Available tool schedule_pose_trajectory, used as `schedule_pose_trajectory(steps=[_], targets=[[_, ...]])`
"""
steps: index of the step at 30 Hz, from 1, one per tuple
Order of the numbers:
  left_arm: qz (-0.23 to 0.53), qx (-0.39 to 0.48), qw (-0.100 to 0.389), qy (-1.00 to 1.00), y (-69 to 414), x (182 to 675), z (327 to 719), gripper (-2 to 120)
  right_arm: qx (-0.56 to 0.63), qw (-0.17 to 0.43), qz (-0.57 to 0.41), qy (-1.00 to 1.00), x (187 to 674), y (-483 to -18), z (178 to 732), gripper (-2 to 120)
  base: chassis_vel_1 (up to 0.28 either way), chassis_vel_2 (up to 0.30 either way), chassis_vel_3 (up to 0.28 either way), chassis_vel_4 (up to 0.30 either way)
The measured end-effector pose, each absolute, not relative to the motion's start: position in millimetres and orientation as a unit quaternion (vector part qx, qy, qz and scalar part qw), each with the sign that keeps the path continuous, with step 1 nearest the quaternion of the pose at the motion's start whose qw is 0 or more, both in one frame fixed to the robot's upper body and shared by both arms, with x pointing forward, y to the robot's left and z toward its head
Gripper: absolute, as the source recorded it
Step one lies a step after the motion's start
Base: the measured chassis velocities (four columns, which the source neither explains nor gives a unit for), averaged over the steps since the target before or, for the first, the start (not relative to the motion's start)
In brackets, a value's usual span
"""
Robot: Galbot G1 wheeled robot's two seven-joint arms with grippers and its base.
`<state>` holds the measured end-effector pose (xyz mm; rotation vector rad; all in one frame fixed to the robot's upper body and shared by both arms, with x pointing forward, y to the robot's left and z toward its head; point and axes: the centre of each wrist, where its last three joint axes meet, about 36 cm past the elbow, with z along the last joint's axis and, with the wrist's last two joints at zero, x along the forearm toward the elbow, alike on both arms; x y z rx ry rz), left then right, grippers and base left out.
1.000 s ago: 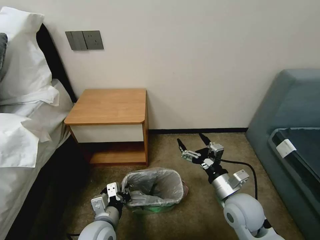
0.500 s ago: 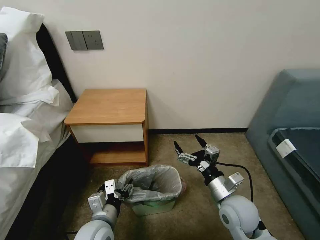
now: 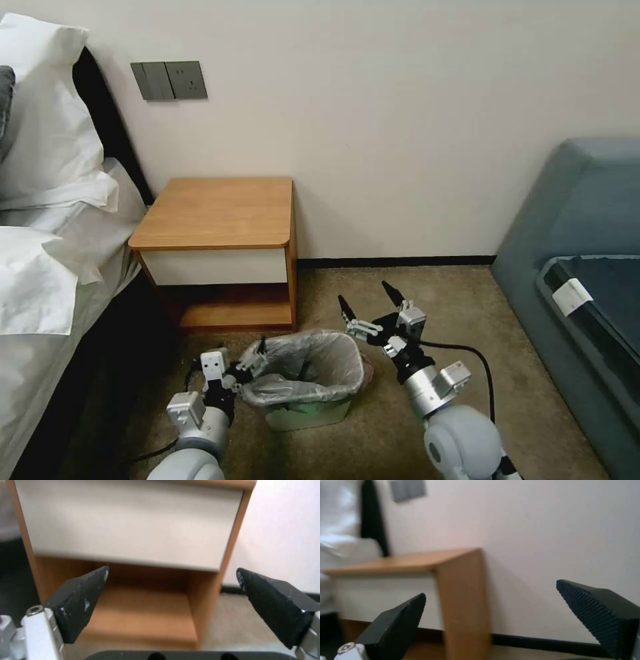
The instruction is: Pick up the garbage bag from the table and place it over the trash can.
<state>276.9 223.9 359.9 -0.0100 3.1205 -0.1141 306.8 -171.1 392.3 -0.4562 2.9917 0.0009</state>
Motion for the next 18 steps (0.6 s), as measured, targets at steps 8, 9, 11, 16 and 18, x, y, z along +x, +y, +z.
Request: schedule_pose_trajectory(steps=[8, 9, 11, 16, 18], targets=[[-0.007, -0.012, 0.044, 0.999, 235.3, 278.0, 316.2, 100, -0.075, 0.049, -0.043, 0.995, 286.7, -172.9, 354.5, 100, 0.0, 0.0, 0.0, 0.0], [-0.014, -0.016, 0.041, 0.999, 234.6, 275.7, 312.9, 100, -0.07, 0.049, -0.047, 0.995, 285.7, -175.2, 351.1, 100, 0.0, 0.0, 0.0, 0.0], [-0.021, -0.019, 0.039, 0.999, 234.0, 274.4, 311.2, 100, -0.068, 0.05, -0.048, 0.995, 285.3, -176.1, 349.7, 100, 0.0, 0.0, 0.0, 0.0], [-0.023, -0.021, 0.038, 0.999, 233.7, 274.0, 311.0, 100, -0.068, 0.05, -0.048, 0.995, 285.4, -176.4, 349.7, 100, 0.0, 0.0, 0.0, 0.0], [-0.024, -0.021, 0.037, 0.999, 233.7, 274.0, 311.0, 100, -0.068, 0.05, -0.048, 0.995, 285.6, -176.4, 349.7, 100, 0.0, 0.0, 0.0, 0.0]])
